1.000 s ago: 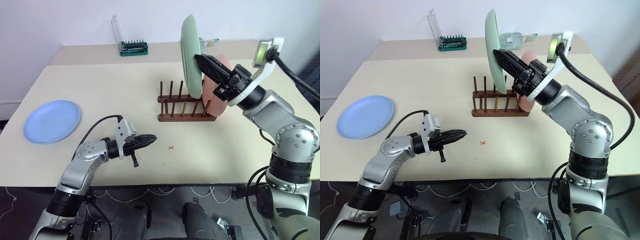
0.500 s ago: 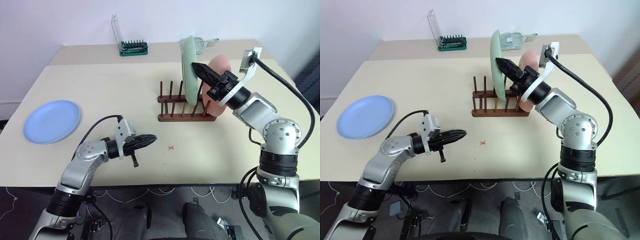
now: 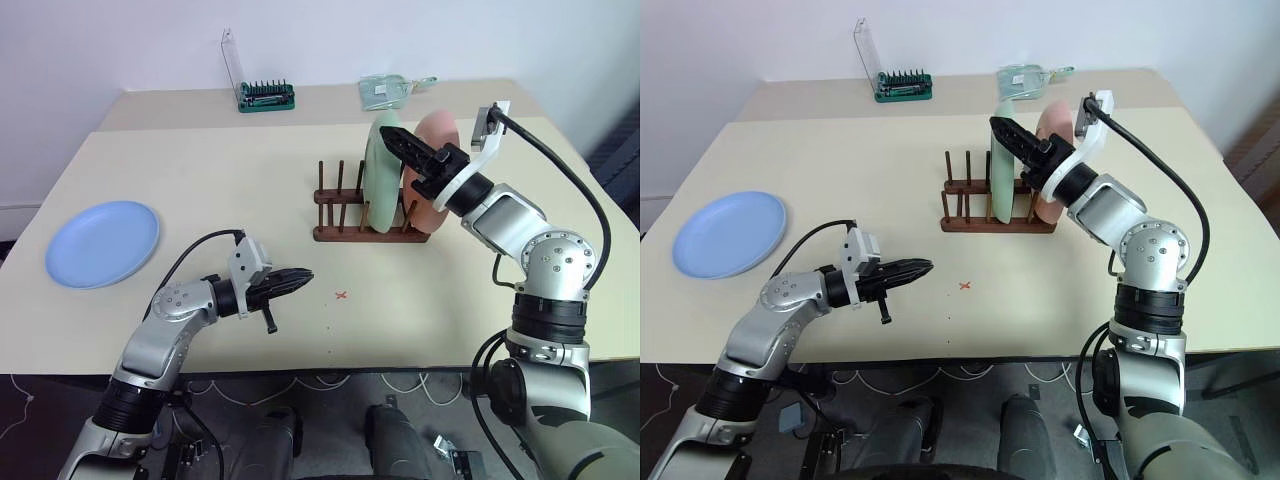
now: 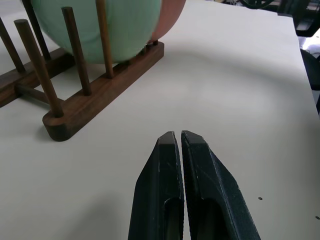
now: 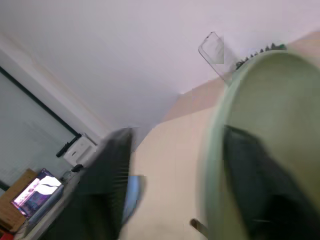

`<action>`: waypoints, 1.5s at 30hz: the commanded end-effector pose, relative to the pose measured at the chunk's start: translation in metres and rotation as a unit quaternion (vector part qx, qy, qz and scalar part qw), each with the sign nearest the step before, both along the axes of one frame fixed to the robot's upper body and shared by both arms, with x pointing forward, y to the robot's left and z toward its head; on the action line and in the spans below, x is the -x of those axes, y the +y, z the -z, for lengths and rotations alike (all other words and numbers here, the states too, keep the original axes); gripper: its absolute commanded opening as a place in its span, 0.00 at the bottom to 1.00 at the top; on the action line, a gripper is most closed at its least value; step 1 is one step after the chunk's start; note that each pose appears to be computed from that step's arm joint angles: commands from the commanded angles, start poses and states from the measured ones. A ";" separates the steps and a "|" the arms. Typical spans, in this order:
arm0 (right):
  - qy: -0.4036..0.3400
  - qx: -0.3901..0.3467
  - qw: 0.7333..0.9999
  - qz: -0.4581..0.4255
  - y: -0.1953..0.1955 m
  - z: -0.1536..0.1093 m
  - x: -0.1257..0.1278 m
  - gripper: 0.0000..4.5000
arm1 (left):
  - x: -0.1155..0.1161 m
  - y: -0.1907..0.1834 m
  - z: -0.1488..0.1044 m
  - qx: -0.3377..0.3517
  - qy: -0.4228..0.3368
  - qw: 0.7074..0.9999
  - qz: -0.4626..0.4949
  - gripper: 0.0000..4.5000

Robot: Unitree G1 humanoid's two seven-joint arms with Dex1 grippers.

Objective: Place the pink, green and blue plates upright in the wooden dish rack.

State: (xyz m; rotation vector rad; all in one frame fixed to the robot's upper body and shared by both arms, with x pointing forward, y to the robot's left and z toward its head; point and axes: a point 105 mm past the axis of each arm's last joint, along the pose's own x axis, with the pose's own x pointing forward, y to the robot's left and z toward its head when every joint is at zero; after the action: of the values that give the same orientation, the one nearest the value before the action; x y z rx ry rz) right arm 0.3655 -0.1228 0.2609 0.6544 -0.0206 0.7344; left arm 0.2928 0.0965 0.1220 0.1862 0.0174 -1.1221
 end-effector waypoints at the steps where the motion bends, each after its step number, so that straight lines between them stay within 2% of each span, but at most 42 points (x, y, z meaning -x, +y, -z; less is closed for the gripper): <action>1: -0.045 0.009 0.999 0.001 0.003 -0.023 0.006 0.84 | 0.002 -0.002 -0.011 0.005 -0.021 1.000 0.006 0.03; 8: -0.087 0.065 0.994 0.015 0.001 -0.033 0.014 0.84 | 0.002 0.000 -0.011 0.004 -0.020 1.000 0.005 0.03; 13: -0.158 0.116 0.980 0.014 0.007 -0.061 0.028 0.84 | 0.001 0.003 -0.010 0.002 -0.018 1.000 0.001 0.03; 17: -0.228 0.219 0.948 0.043 0.005 -0.074 0.036 0.84 | -0.002 0.018 -0.008 -0.003 -0.011 1.000 -0.024 0.03; 19: -0.287 0.301 0.908 0.043 0.007 -0.075 0.044 0.84 | -0.009 0.037 -0.006 -0.008 0.006 0.998 -0.062 0.03; 21: -0.334 0.368 0.867 0.029 0.013 -0.072 0.051 0.86 | -0.016 0.068 -0.010 0.005 0.019 0.992 -0.124 0.15; 22: -0.346 0.384 0.856 0.024 0.016 -0.071 0.052 0.86 | -0.018 0.079 -0.012 0.009 0.018 0.989 -0.144 0.21; 25: -0.368 0.432 0.823 0.006 0.027 -0.057 0.052 0.86 | -0.027 0.113 -0.028 0.036 0.002 0.974 -0.225 0.52; 29: -0.402 0.484 0.778 -0.011 0.043 -0.040 0.049 0.86 | -0.038 0.178 -0.063 0.078 -0.056 0.914 -0.395 0.98; 32: -0.411 0.486 0.771 -0.021 0.049 -0.034 0.046 0.86 | -0.031 0.227 -0.071 0.105 -0.058 0.849 -0.514 0.99; 33: -0.413 0.483 0.772 -0.026 0.051 -0.032 0.045 0.86 | -0.028 0.243 -0.067 0.098 -0.046 0.828 -0.551 0.99; 36: -0.426 0.485 0.763 -0.032 0.055 -0.030 0.045 0.86 | -0.019 0.267 -0.057 0.080 -0.023 0.790 -0.608 0.99; 39: -0.447 0.490 0.747 -0.043 0.061 -0.028 0.044 0.86 | -0.005 0.301 -0.047 0.095 0.005 0.723 -0.685 0.99; 41: -0.453 0.493 0.741 -0.053 0.064 -0.024 0.044 0.86 | 0.005 0.324 -0.030 0.108 0.052 0.672 -0.731 0.99; 45: -0.457 0.495 0.737 -0.060 0.067 -0.018 0.042 0.86 | 0.008 0.325 -0.014 0.085 0.088 0.665 -0.737 0.99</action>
State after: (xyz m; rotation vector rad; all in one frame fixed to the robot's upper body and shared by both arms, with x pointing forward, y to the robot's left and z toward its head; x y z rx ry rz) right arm 0.3275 -0.0584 0.2705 -0.7740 -0.4184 0.9956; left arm 0.2877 0.4164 0.1239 -0.1644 0.2236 0.5047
